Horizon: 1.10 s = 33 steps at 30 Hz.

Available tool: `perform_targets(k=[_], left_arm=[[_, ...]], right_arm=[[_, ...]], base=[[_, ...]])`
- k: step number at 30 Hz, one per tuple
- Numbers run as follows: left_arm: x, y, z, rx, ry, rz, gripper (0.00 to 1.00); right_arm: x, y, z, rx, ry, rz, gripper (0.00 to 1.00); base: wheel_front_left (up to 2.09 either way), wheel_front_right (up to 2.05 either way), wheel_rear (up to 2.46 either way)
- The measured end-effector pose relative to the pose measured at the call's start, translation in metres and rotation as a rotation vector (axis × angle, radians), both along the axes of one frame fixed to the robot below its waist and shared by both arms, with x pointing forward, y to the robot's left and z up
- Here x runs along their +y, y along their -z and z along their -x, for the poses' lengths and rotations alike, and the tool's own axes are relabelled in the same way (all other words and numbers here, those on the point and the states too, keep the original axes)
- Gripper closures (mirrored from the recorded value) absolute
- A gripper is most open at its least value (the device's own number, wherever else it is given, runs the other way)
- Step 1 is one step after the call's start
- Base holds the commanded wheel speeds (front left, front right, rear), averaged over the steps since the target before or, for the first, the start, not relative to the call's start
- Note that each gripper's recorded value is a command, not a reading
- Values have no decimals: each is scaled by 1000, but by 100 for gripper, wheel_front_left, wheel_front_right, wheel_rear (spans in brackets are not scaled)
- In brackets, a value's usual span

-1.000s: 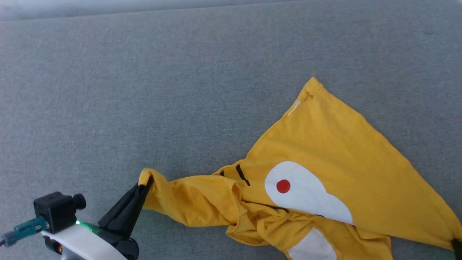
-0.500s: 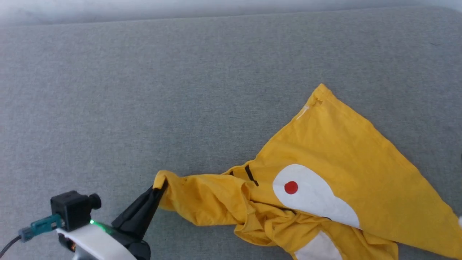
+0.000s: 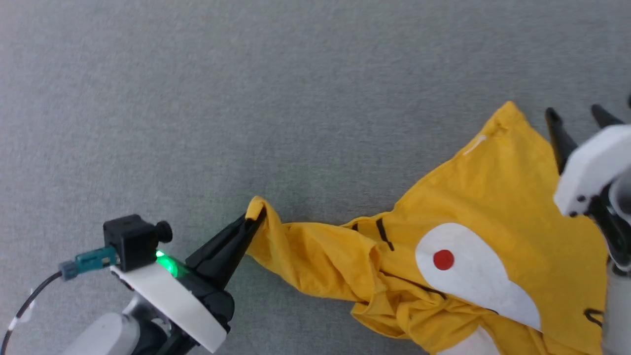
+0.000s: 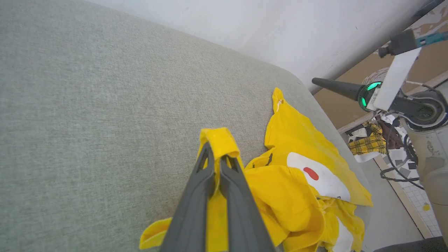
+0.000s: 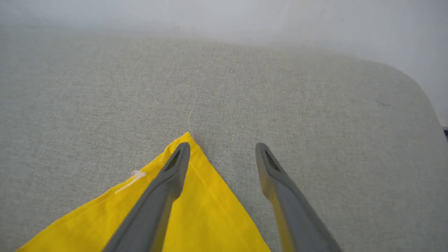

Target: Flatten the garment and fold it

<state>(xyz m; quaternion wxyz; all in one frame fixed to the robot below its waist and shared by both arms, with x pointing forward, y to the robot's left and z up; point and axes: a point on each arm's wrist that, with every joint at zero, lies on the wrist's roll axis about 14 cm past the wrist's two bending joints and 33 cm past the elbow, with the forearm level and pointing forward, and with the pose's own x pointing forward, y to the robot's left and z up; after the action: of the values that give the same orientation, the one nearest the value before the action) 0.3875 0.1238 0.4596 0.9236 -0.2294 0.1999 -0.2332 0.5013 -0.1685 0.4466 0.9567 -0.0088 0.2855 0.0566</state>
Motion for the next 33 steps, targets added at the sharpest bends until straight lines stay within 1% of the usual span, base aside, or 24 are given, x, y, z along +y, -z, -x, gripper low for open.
perform_targets(k=[2,3,4,10,11,12,13,14,18,20,22,24,27,33], left_arm=[[1,5,-2,13,-4,0,100],[1,5,-2,13,-4,0,100],[4,11,-3,27,-13,-1,100],[14,26,-5,63,-45,-10,100],[16,28,-5,68,-52,-14,100],[18,29,-5,70,-55,-15,100],[20,31,-5,73,-63,-19,100],[23,33,-4,78,-70,-24,100],[30,37,-2,88,-86,-36,100],[32,35,-2,79,-91,-39,100],[32,29,-6,51,-93,-42,100],[33,19,-14,-4,-89,-57,100],[37,-5,-31,-126,-98,-84,100],[46,-67,-68,-369,-147,-144,100]], right_arm=[[10,20,-5,79,-34,7,0],[10,20,-5,79,-34,7,0],[18,39,-7,147,-69,27,0],[37,75,-13,250,-133,36,0],[38,78,-15,260,-139,38,13],[40,80,-16,276,-142,36,56],[42,83,-17,291,-148,36,83],[43,83,-18,298,-152,37,100],[50,80,-22,297,-166,39,100],[51,74,-23,278,-168,40,100],[51,65,-27,229,-159,23,100],[53,48,-33,140,-139,-11,100],[52,16,-43,-16,-103,-55,100],[50,-65,-58,-319,-69,-124,100]], base=[[0,0,0],[0,0,0],[0,0,0],[0,0,0],[0,0,0],[0,0,0],[0,0,0],[0,0,0],[0,0,0],[0,0,0],[0,0,0],[0,0,0],[0,0,0],[0,0,0]])
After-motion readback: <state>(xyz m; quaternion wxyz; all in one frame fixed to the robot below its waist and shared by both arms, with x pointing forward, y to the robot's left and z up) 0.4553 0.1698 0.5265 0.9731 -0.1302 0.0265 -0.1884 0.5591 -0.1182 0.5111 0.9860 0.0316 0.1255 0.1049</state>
